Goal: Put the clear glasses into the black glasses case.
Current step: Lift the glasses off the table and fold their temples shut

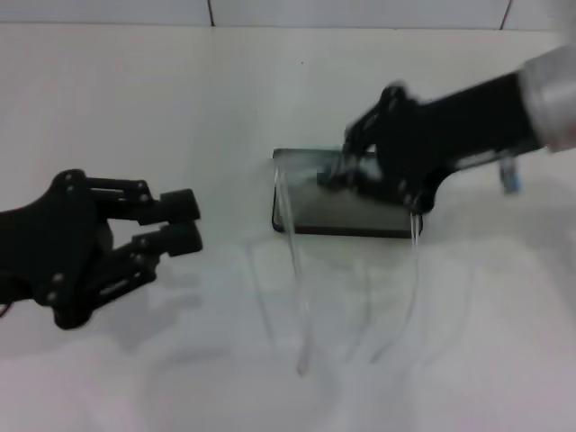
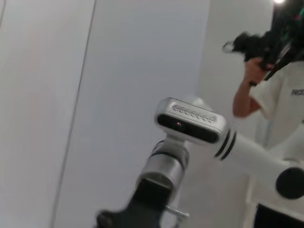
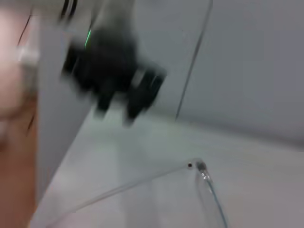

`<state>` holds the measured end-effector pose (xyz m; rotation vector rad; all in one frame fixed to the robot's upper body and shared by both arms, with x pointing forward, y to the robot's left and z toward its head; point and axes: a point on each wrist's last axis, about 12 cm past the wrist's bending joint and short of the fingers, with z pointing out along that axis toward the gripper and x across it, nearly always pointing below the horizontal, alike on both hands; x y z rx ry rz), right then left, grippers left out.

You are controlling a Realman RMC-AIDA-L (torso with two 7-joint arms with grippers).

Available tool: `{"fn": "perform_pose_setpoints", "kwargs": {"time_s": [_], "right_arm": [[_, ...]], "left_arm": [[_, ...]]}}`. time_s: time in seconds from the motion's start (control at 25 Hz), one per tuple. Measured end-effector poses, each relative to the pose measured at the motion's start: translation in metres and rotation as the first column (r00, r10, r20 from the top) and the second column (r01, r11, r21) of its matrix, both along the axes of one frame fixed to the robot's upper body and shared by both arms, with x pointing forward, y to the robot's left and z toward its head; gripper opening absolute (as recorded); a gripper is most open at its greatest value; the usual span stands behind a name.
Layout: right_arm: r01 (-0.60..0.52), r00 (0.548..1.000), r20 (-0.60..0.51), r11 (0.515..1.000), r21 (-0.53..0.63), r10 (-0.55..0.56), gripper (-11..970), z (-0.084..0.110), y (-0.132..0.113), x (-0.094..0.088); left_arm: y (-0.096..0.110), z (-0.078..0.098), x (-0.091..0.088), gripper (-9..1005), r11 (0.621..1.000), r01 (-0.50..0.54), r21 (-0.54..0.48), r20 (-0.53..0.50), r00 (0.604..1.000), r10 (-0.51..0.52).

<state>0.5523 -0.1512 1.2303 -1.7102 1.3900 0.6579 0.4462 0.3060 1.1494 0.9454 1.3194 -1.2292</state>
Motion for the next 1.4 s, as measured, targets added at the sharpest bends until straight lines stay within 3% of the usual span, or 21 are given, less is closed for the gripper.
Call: {"fn": "perform_pose_setpoints", "kwargs": {"time_s": [0.08, 0.24, 0.36, 0.76, 1.0, 1.4], "right_arm": [[0.019, 1.0, -0.015, 0.993, 0.115, -0.018, 121, 0.002, -0.015, -0.003], [0.036, 0.998, -0.06, 0.951, 0.308, -0.019, 121, -0.011, -0.035, -0.006], [0.055, 0.994, -0.108, 0.925, 0.376, -0.015, 121, -0.025, -0.041, -0.005], [0.075, 0.982, -0.186, 0.873, 0.481, 0.018, 121, -0.054, -0.036, 0.005], [0.05, 0.979, -0.192, 0.83, 0.556, 0.069, 120, -0.058, -0.026, 0.012], [0.037, 0.976, -0.194, 0.81, 0.585, 0.095, 120, -0.059, -0.018, 0.014]], "left_arm": [[-0.009, 0.001, 0.001, 166, 0.999, 0.042, -0.022, 0.019, 0.999, -0.042], [-0.031, 0.003, 0.004, 161, 0.988, 0.146, -0.049, 0.08, 0.987, -0.142], [-0.044, 0.008, 0.009, 157, 0.975, 0.207, -0.076, 0.111, 0.974, -0.198], [-0.064, 0.014, 0.021, 159, 0.949, 0.282, -0.141, 0.128, 0.956, -0.265], [-0.073, 0.0, 0.033, 55, 0.943, 0.283, -0.175, 0.086, 0.959, -0.271], [-0.076, -0.01, 0.04, 55, 0.97, 0.205, -0.131, 0.083, 0.977, -0.195]]}}
